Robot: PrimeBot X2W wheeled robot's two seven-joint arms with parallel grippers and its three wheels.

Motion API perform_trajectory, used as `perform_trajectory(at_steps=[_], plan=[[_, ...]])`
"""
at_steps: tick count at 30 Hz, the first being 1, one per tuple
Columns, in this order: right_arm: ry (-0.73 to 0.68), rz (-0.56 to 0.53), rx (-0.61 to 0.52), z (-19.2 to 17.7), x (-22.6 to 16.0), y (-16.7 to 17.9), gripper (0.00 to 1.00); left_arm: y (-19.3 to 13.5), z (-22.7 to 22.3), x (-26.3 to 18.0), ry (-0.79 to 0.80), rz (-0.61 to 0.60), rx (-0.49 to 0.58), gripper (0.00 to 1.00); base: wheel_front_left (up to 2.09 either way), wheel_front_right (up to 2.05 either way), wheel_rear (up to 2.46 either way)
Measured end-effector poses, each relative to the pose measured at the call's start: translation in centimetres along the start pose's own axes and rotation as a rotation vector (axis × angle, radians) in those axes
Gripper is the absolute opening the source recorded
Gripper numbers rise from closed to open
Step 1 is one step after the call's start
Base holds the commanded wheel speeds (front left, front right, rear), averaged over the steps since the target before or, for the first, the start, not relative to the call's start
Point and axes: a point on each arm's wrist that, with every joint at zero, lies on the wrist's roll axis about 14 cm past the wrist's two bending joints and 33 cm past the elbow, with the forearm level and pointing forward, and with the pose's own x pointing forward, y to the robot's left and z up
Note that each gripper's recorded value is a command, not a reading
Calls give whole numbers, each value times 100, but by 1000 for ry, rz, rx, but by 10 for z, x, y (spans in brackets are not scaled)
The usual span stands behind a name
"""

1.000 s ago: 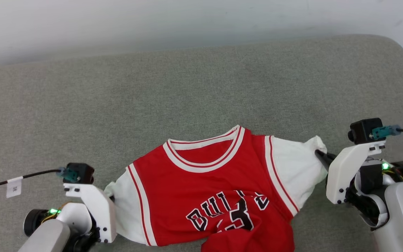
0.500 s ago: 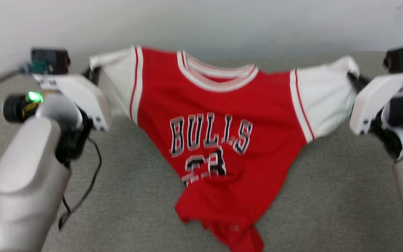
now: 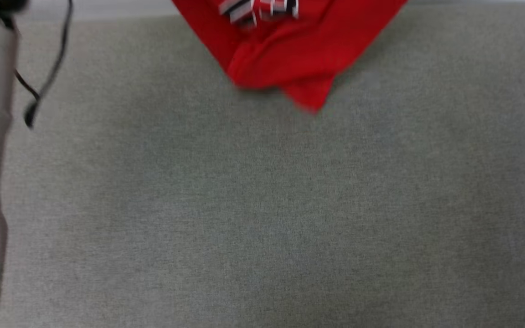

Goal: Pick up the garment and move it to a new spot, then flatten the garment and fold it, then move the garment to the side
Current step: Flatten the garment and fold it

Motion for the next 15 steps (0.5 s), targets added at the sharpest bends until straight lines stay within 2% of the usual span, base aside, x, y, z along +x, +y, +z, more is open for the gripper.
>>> perform_trajectory(at_steps=[4, 7, 11, 15], plan=[[-133, -2, -37, 39, 28, -3, 0, 8, 26, 30, -120, 9, 8, 0, 0, 0, 0], [-186, 6, -60, 49, 46, -1, 0, 11, 24, 47, -152, 7, 19, 0, 0, 0, 0], [-195, 17, -74, 38, 67, 2, 0, 15, 4, 65, -154, 4, 17, 0, 0, 0, 0], [-128, 36, -80, -6, 85, 9, 0, 19, -49, 74, -87, 7, -3, 0, 0, 0, 0]])
